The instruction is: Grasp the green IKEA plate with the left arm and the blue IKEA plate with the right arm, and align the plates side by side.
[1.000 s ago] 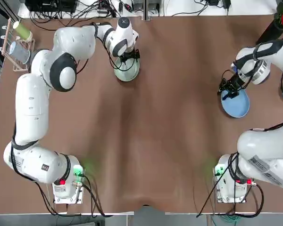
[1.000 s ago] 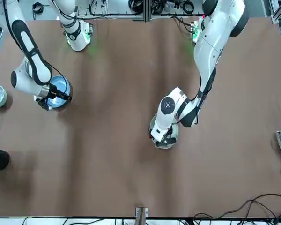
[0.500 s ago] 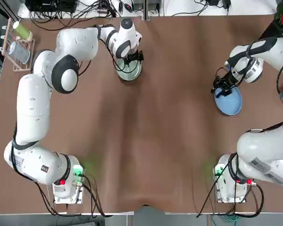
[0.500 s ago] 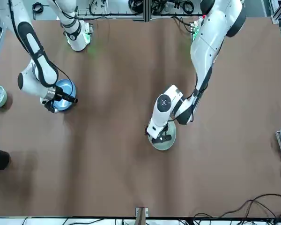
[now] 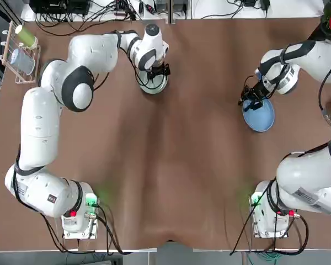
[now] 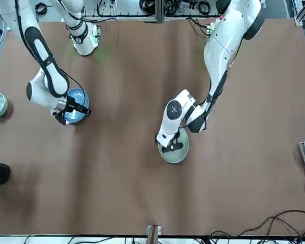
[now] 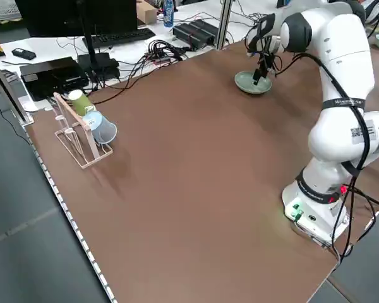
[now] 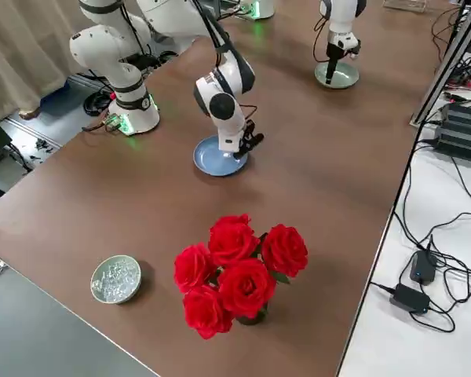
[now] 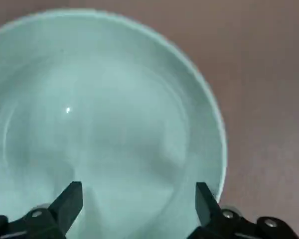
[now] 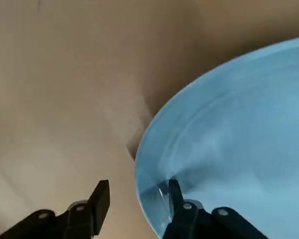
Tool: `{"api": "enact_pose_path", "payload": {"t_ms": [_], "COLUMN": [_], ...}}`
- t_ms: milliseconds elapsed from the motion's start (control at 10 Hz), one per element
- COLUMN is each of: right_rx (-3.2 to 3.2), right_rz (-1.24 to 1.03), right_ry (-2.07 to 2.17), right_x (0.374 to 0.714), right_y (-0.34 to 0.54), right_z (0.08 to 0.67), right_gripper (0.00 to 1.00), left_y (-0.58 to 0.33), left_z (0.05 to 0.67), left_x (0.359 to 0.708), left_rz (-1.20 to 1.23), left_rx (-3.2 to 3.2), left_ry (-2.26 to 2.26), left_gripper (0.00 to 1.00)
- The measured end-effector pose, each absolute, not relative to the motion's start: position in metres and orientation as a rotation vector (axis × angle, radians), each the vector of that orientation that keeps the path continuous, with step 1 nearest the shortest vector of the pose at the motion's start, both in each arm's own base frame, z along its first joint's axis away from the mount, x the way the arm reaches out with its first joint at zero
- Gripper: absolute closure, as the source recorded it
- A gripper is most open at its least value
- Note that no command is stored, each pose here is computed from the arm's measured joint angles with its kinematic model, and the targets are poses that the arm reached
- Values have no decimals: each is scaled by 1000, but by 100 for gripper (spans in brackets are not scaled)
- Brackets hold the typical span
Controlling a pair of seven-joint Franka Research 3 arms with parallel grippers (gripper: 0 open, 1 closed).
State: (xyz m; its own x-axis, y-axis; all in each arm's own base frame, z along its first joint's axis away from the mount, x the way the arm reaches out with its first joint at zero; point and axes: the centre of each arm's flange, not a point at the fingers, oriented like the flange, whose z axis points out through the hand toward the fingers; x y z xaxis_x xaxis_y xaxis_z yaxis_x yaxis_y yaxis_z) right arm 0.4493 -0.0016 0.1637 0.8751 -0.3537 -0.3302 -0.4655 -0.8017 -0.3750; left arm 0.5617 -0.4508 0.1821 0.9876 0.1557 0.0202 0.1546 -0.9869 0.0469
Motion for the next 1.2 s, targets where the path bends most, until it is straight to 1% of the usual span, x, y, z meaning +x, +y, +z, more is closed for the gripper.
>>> {"api": "enact_pose_path", "payload": {"t_ms": [400,700,1200], "right_rx": [-2531,-2504,-2486], "right_rz": [330,298,285], "right_ry": [624,626,646], "right_x": [462,474,483], "right_y": [31,63,68], "right_z": [165,167,161], "right_gripper": [44,44,44], "left_y": [-469,-489,-505], "left_z": [181,179,181], "left_x": [541,518,477], "left_rz": [-13,-42,-114], "left_rx": [3115,3127,3146], "left_ry": [231,185,132], "left_gripper": [0,0,0]}}
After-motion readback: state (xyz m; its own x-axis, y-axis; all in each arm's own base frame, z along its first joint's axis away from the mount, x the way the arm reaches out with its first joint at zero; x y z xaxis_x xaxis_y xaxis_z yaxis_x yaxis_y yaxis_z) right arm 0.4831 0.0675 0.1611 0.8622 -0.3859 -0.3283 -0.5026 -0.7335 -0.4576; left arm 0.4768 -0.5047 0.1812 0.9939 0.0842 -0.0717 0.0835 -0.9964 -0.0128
